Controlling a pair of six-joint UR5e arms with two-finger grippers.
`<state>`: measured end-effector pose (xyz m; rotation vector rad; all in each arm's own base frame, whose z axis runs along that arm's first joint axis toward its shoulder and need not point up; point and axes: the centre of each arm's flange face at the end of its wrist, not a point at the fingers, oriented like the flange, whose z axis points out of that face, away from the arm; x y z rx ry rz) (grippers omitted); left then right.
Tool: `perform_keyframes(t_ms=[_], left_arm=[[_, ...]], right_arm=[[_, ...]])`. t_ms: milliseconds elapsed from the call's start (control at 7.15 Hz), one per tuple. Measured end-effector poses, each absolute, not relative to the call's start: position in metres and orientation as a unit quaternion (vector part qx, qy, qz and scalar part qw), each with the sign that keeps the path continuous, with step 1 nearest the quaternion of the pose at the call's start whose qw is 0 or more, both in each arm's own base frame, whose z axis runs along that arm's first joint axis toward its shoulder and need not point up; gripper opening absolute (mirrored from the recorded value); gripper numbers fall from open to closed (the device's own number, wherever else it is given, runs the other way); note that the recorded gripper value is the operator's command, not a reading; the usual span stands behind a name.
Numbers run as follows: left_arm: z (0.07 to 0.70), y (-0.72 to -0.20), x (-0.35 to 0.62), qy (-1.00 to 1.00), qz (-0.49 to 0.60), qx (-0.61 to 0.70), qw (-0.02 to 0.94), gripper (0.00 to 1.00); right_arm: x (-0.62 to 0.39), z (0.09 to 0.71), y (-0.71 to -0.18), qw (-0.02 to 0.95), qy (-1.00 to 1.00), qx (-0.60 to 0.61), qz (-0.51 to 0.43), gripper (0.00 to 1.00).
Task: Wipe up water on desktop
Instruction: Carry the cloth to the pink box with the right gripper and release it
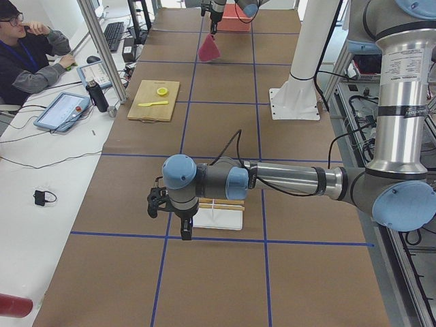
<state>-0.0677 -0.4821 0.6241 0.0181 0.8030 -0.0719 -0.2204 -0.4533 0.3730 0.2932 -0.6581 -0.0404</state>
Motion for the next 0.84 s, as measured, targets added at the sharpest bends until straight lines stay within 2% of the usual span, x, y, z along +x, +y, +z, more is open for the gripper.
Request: perform_keyframes(t_ms=[420, 840], left_arm=[[0.627, -0.479, -0.069, 0.385, -0.036, 0.004, 0.922, 0.99], [0.631, -0.474, -0.070, 0.383, -0.037, 0.001, 0.923, 0.99]], right_arm=[[-0.083, 0.381, -0.476, 0.945, -0.291, 0.127, -0.074, 0.00], [0.046, 0.451, -0.451, 0.951, -0.262, 0.091, -0.135, 0.00]])
